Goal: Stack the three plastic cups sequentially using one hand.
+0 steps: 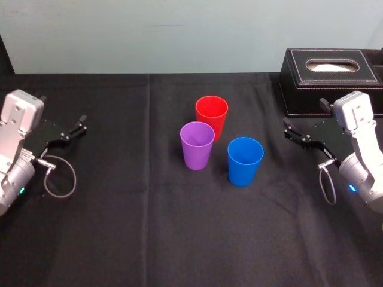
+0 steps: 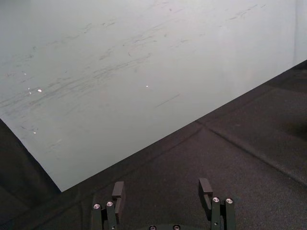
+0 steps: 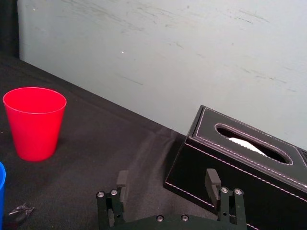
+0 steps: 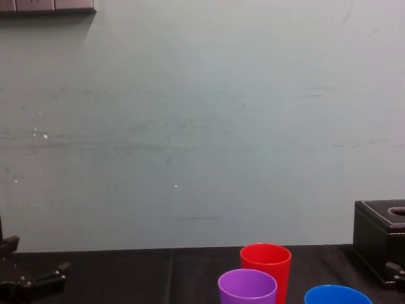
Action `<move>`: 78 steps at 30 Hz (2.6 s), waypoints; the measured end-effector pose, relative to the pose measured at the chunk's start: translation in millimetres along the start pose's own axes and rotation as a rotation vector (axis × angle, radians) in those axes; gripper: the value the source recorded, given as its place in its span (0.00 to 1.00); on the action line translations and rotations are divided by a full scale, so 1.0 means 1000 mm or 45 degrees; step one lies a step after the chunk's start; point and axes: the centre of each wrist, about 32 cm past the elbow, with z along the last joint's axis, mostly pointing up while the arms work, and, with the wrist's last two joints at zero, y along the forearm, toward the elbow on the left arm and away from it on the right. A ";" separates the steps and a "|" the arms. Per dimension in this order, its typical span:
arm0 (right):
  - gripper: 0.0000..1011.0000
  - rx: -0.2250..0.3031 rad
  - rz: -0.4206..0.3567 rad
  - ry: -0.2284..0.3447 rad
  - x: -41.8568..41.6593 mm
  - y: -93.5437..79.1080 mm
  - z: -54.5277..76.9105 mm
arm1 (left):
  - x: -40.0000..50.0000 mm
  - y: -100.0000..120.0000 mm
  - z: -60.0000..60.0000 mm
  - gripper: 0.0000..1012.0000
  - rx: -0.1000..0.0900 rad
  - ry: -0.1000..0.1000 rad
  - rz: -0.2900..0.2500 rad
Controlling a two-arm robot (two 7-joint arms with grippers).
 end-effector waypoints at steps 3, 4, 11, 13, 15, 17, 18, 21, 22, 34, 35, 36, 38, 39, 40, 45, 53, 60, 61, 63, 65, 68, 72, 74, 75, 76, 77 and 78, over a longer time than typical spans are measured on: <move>0.99 0.000 0.000 0.000 0.0000 0.000 0.000 | 0.0000 0.000 0.000 0.99 0.000 0.000 0.000; 0.99 0.000 0.000 0.000 0.0000 0.000 0.000 | 0.0000 0.000 0.000 0.99 0.000 0.000 0.000; 0.99 0.000 0.000 0.000 0.0000 0.000 0.000 | 0.0000 0.000 0.000 0.99 0.000 0.000 0.000; 0.99 0.000 0.000 0.000 0.0000 0.000 0.000 | 0.0000 0.000 0.000 0.99 0.000 0.000 0.000; 0.99 0.000 0.000 0.000 0.0000 0.000 0.000 | 0.0000 0.000 0.000 0.99 0.000 0.000 0.000; 0.99 0.000 0.000 0.000 0.0000 0.000 0.000 | 0.0000 0.000 0.000 0.99 0.000 0.000 0.000; 0.99 0.000 0.000 0.000 0.0000 0.000 0.000 | 0.0000 0.000 0.000 0.99 0.000 0.000 0.000; 0.99 0.000 0.000 0.000 0.0000 0.000 0.000 | 0.0000 0.000 0.000 0.99 0.000 0.000 0.000; 0.99 0.000 0.000 0.000 0.0000 0.000 0.000 | 0.0000 0.000 0.000 0.99 0.000 0.000 0.000; 0.99 0.000 0.000 0.000 0.0000 0.000 0.000 | 0.0000 0.000 0.000 0.99 0.000 0.000 0.000; 0.99 0.000 0.000 0.000 0.0000 0.000 0.000 | 0.0000 0.000 0.000 0.99 0.000 0.000 0.000; 0.99 0.000 0.000 0.000 0.0000 0.000 0.000 | 0.0000 0.000 0.000 0.99 0.000 0.000 0.000; 0.99 0.000 0.000 0.000 0.0000 0.000 0.000 | 0.0000 0.000 0.000 0.99 0.000 0.000 0.000; 0.99 0.000 0.000 0.000 0.0000 0.000 0.000 | 0.0000 0.000 0.000 0.99 0.000 0.000 0.000; 0.99 0.000 0.000 0.000 0.0000 0.000 0.000 | 0.0000 0.000 0.000 0.99 0.000 0.000 0.000; 0.99 0.016 0.005 0.011 0.0013 -0.001 0.003 | 0.0000 0.000 0.000 0.99 0.000 0.000 0.000; 0.99 0.023 0.052 0.088 0.0048 -0.016 0.002 | 0.0000 0.000 0.000 0.99 0.000 0.000 0.000; 0.99 0.025 0.154 0.214 0.0106 -0.044 -0.001 | 0.0000 0.000 0.000 0.99 0.000 0.000 0.000; 0.99 0.030 0.182 0.239 0.0115 -0.051 -0.002 | 0.0000 0.000 0.000 0.99 0.000 0.000 0.000; 0.99 0.035 0.213 0.262 0.0114 -0.058 -0.003 | 0.0000 0.000 0.000 0.99 0.000 0.000 0.000; 0.99 0.036 0.258 0.288 0.0109 -0.069 -0.006 | 0.0000 0.000 0.000 0.99 0.000 0.000 0.000; 0.99 0.033 0.313 0.319 0.0082 -0.080 -0.009 | 0.0000 0.000 0.000 0.99 0.000 0.000 0.000; 0.99 0.030 0.366 0.350 0.0024 -0.088 -0.014 | 0.0000 0.000 0.000 0.99 0.000 0.000 0.000; 0.99 0.033 0.392 0.361 -0.0016 -0.091 -0.015 | 0.0000 0.000 0.000 0.99 0.000 0.000 0.000; 0.99 0.033 0.392 0.361 -0.0016 -0.091 -0.015 | 0.0000 0.000 0.000 0.99 0.000 0.000 0.000; 0.99 0.036 0.408 0.368 -0.0047 -0.092 -0.016 | 0.0000 0.000 0.000 0.99 0.000 0.000 0.000; 0.99 0.039 0.422 0.372 -0.0077 -0.092 -0.016 | 0.0000 0.000 0.000 0.99 0.000 0.000 0.000; 0.99 0.039 0.422 0.372 -0.0077 -0.092 -0.016 | 0.0000 0.000 0.000 0.99 0.000 0.000 0.000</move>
